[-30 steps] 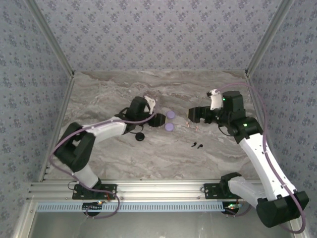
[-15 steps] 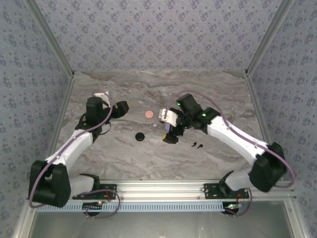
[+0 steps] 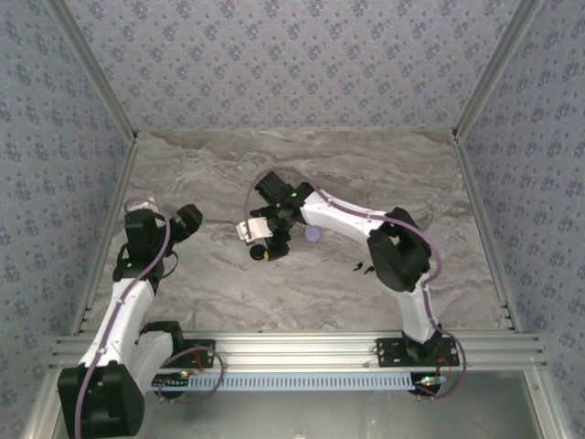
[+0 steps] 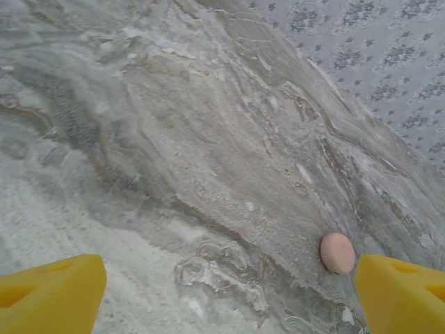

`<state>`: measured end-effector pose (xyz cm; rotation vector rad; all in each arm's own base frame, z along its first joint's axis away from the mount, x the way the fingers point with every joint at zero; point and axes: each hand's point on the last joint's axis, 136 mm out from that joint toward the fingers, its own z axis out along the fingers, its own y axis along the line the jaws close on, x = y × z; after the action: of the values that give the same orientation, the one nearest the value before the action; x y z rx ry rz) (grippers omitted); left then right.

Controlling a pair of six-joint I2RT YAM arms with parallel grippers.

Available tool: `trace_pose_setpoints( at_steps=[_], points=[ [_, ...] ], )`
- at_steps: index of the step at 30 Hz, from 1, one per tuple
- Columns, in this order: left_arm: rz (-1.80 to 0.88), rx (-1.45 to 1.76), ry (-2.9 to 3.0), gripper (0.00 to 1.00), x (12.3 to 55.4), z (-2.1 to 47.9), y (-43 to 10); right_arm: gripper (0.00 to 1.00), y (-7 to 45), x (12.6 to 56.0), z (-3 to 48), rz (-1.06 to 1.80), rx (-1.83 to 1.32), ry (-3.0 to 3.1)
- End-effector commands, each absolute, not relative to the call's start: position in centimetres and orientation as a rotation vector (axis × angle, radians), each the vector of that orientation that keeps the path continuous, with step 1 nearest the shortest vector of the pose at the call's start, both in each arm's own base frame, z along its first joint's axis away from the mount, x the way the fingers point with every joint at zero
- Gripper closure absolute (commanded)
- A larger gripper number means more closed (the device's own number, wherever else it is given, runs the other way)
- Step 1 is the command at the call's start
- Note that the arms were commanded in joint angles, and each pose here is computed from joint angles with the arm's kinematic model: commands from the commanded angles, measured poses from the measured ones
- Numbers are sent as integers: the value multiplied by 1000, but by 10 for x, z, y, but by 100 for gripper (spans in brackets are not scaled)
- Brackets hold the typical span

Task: Insert the wireless bluetooth earbuds into the charging case

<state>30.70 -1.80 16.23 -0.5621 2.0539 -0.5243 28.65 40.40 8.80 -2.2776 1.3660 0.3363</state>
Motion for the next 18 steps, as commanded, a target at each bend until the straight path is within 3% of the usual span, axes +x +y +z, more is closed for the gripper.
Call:
trace_pose_setpoints(
  at_steps=[1,5,13,18],
  points=[
    [-500,-608,2062,8,297,158,-10,17,408,289,73,293,-2393,1286],
    [-488,-617,2061,7,293,157,-6,24,412,290,52,286,-2455,1303],
    [-488,-629,2058,6,292,156,-5,25,413,280,25,327,-2519,1314],
    [-487,-634,2057,6,292,156,-5,34,416,278,18,340,-2527,1332]
  ],
)
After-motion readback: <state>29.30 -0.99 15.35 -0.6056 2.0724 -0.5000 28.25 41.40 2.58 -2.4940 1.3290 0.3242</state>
